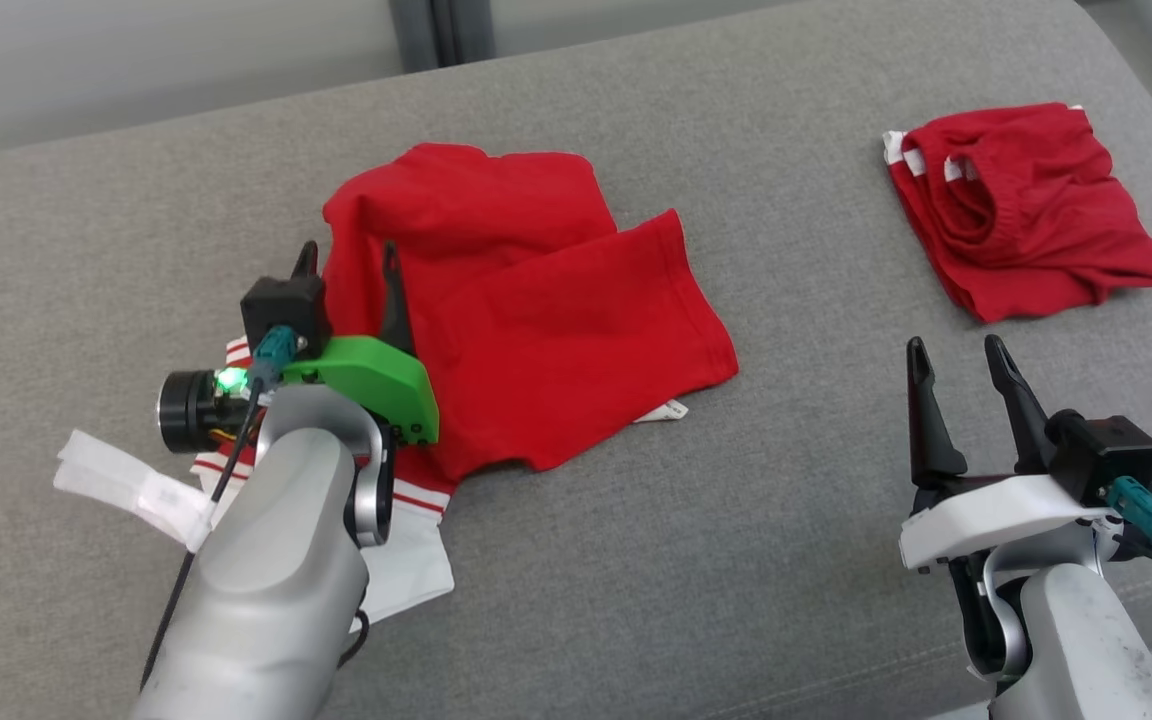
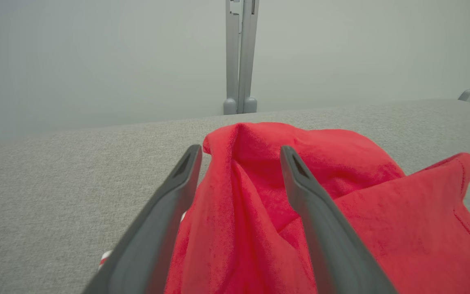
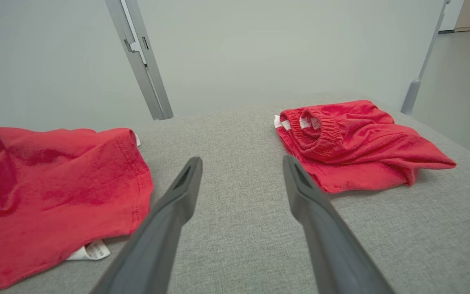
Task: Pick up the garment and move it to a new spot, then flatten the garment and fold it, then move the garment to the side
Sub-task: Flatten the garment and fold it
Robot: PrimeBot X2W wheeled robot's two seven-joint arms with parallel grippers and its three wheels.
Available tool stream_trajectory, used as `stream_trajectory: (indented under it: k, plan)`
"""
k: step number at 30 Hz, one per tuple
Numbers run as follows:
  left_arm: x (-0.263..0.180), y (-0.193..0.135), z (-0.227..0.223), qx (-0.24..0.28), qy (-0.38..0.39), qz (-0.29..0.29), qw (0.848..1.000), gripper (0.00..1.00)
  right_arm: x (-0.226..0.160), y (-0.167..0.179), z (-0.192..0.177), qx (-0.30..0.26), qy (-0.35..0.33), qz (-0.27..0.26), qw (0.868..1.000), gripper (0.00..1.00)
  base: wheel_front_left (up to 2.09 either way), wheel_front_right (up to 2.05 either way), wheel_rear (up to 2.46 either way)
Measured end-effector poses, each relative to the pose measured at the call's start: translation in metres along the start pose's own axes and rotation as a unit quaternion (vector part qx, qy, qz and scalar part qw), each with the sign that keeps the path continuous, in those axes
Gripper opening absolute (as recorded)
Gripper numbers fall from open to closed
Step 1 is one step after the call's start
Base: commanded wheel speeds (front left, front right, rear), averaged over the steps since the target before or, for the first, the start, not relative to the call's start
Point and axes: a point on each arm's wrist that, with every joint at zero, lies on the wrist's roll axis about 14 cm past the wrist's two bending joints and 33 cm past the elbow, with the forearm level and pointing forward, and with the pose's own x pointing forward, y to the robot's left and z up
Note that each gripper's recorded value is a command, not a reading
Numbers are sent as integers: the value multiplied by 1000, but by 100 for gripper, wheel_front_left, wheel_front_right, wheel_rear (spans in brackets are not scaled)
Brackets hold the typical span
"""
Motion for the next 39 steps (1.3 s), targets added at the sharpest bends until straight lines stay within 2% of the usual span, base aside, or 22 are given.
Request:
stream_trajectory:
  k: [13,24,31,39]
  plan:
    - [-92,21,3,-27,-29,29,999,100,-16,32,26,13,-36,47,998,100,0,0,0]
    - [-169,62,-2,-77,-61,116,988,100,-29,79,33,22,-50,118,992,100,0,0,0]
    - [-182,65,12,-82,-89,129,984,100,-33,95,33,23,-50,140,989,100,0,0,0]
    - [-182,59,10,-79,-87,121,986,100,-35,90,20,12,-30,135,990,100,0,0,0]
